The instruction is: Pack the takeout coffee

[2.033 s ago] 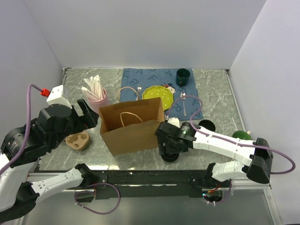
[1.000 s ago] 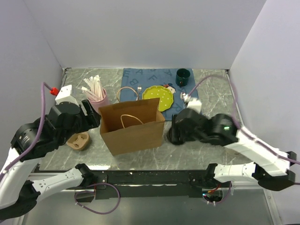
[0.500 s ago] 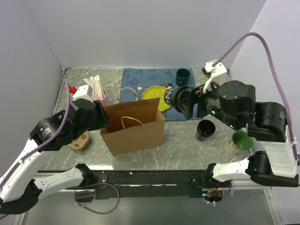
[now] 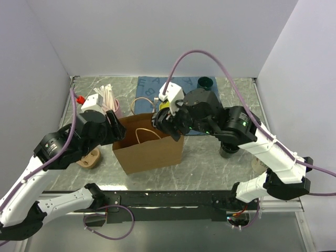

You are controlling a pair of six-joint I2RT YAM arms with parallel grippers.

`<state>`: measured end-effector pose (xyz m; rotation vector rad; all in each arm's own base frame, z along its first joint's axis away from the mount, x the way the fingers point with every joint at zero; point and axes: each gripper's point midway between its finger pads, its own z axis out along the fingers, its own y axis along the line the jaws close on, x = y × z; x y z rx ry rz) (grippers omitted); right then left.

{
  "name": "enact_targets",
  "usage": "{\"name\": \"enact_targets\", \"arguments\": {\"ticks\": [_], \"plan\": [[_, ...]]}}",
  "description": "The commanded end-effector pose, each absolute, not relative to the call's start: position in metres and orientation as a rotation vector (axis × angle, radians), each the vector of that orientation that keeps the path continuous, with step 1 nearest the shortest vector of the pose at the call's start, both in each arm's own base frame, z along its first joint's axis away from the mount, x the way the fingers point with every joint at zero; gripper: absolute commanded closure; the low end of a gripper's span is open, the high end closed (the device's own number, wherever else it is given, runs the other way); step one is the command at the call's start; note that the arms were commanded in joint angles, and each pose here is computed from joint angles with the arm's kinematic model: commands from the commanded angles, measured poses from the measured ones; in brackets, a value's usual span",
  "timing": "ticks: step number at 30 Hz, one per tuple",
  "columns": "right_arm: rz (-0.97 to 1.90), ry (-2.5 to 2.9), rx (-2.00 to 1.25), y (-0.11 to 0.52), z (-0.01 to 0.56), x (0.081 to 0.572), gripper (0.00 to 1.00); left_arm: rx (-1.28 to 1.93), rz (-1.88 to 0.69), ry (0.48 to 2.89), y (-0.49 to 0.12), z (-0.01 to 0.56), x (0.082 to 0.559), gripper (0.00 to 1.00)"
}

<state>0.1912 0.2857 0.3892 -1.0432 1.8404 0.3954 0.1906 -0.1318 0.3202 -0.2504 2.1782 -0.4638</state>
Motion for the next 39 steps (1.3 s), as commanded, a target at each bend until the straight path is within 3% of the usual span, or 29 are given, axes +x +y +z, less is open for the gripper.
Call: {"name": "enact_targets", "arguments": {"ticks": [1, 12, 17, 23, 30, 39], "plan": [[0.438, 1.728, -1.119, 0.295, 0.398, 0.19, 0.41, -0.321, -0.548, 2.128, -0.133, 0.331, 0.189, 0.39], [0.436, 1.913, -1.167, 0.285, 0.346, 0.174, 0.43, -0.274, -0.285, 2.265, -0.117, 0.311, 0.191, 0.37], [0.473, 1.97, -1.196, 0.285, 0.329, 0.154, 0.44, -0.295, -0.308, 2.24, -0.108, 0.324, 0.184, 0.37], [0.471, 1.987, -1.221, 0.293, 0.326, 0.139, 0.44, -0.289, -0.34, 2.215, -0.104, 0.328, 0.178, 0.42], [0.456, 2.026, -1.196, 0.295, 0.321, 0.128, 0.44, -0.163, -0.497, 2.193, -0.126, 0.334, 0.174, 0.58], [0.436, 2.03, -1.141, 0.294, 0.321, 0.133, 0.44, -0.193, -0.381, 2.256, -0.105, 0.326, 0.164, 0.5]]}}
